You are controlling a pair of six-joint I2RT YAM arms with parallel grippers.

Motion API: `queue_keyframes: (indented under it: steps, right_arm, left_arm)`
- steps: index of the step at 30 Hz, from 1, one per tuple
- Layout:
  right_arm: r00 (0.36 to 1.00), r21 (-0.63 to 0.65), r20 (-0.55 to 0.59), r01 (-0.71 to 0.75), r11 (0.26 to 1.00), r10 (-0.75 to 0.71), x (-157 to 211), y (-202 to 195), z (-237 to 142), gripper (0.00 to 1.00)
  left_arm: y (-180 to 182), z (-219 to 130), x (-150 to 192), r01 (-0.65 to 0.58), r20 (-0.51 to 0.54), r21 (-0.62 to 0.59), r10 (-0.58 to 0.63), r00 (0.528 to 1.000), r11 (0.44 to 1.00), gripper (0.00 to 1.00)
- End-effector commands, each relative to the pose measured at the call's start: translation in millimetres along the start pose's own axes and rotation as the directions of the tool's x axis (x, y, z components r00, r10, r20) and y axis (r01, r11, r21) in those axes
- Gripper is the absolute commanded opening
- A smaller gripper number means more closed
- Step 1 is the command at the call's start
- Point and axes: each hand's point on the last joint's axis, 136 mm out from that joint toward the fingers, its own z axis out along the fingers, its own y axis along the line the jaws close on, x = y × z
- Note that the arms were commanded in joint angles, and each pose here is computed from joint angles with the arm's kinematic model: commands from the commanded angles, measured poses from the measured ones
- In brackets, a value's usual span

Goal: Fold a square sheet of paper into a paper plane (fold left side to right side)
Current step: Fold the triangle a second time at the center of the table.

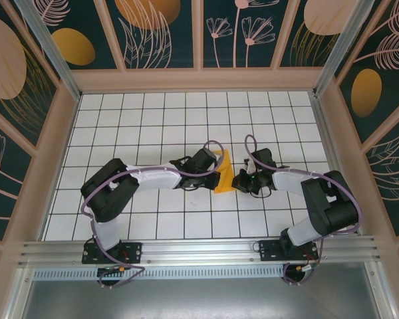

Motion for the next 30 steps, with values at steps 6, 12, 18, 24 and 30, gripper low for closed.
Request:
queue_keyframes:
  steps: [6,12,18,24,30]
  right_arm:
    - [0.998,0.118,-0.058,-0.026,0.993,0.033,19,-27,4,0.05]
    - [0.997,0.122,-0.064,-0.023,0.992,0.031,20,-28,5,0.05]
    - [0.997,0.124,-0.065,-0.023,0.992,0.032,21,-28,5,0.05]
    - [0.997,0.127,-0.07,-0.023,0.992,0.032,22,-29,5,0.05]
    - [0.997,0.132,-0.073,-0.023,0.991,0.033,23,-30,6,0.05]
  left_arm:
    - [20,6,-10,0.005,0.004,-0.059,-0.005,1.0,0.998,0.03]
    - [23,11,-11,0.005,0.0,-0.068,-0.005,1.0,0.998,0.03]
    - [25,16,-10,0.002,-0.004,-0.078,-0.002,1.0,0.997,0.04]
    - [28,19,-10,0.003,-0.007,-0.092,-0.003,1.0,0.996,0.04]
    - [33,16,-11,0.002,-0.004,-0.121,-0.002,1.0,0.993,0.04]
